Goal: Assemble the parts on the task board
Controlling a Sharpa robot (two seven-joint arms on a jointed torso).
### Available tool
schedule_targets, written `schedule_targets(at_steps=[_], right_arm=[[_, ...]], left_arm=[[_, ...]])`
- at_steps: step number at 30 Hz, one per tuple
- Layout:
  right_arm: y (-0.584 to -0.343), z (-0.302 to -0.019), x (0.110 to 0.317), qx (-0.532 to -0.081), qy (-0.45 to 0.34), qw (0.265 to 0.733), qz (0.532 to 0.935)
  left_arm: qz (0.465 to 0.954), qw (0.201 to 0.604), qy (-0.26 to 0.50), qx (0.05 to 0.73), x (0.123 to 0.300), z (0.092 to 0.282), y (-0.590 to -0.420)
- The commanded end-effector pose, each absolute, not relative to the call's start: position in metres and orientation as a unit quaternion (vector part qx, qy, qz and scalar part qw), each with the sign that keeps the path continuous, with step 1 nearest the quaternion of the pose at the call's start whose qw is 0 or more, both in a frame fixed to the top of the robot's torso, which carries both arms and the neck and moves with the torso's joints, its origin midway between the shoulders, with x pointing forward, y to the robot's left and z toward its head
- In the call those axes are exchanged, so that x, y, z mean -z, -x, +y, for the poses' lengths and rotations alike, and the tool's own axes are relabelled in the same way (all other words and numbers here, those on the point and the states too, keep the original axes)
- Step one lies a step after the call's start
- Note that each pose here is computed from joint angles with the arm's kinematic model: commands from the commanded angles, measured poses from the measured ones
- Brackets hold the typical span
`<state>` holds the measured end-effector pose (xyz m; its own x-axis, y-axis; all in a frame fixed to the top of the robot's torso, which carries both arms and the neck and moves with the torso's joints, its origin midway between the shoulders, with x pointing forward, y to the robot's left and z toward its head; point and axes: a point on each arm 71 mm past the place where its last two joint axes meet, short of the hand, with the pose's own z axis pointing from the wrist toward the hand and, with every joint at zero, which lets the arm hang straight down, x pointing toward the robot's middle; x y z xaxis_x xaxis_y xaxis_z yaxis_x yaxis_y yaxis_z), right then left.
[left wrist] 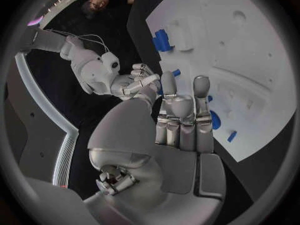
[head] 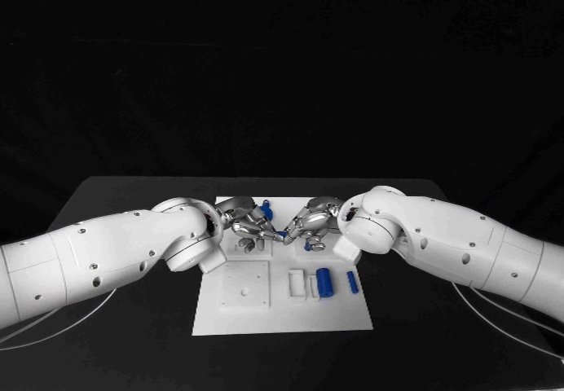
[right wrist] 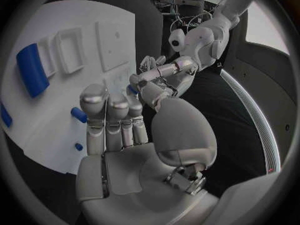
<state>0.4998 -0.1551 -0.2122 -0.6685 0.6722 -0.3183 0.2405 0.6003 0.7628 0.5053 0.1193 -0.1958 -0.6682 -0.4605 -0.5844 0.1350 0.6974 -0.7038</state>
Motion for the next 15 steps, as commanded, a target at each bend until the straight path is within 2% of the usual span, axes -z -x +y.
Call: schedule_targets(at_steps=[1,15], right_arm=[[-0.4981,-0.1455,0.2094,-0.386,-0.268,0.301,0.830],[-0.5031,-0.1542,0.2064,-0.399,-0.278,0.344,0.803]], left_arm=[[0.819,0.370,0.114,0.424,0.1909,0.1077,-0.5007],[0.824,0.331,0.125,0.443,0.1927,0.1104,-0.4988]])
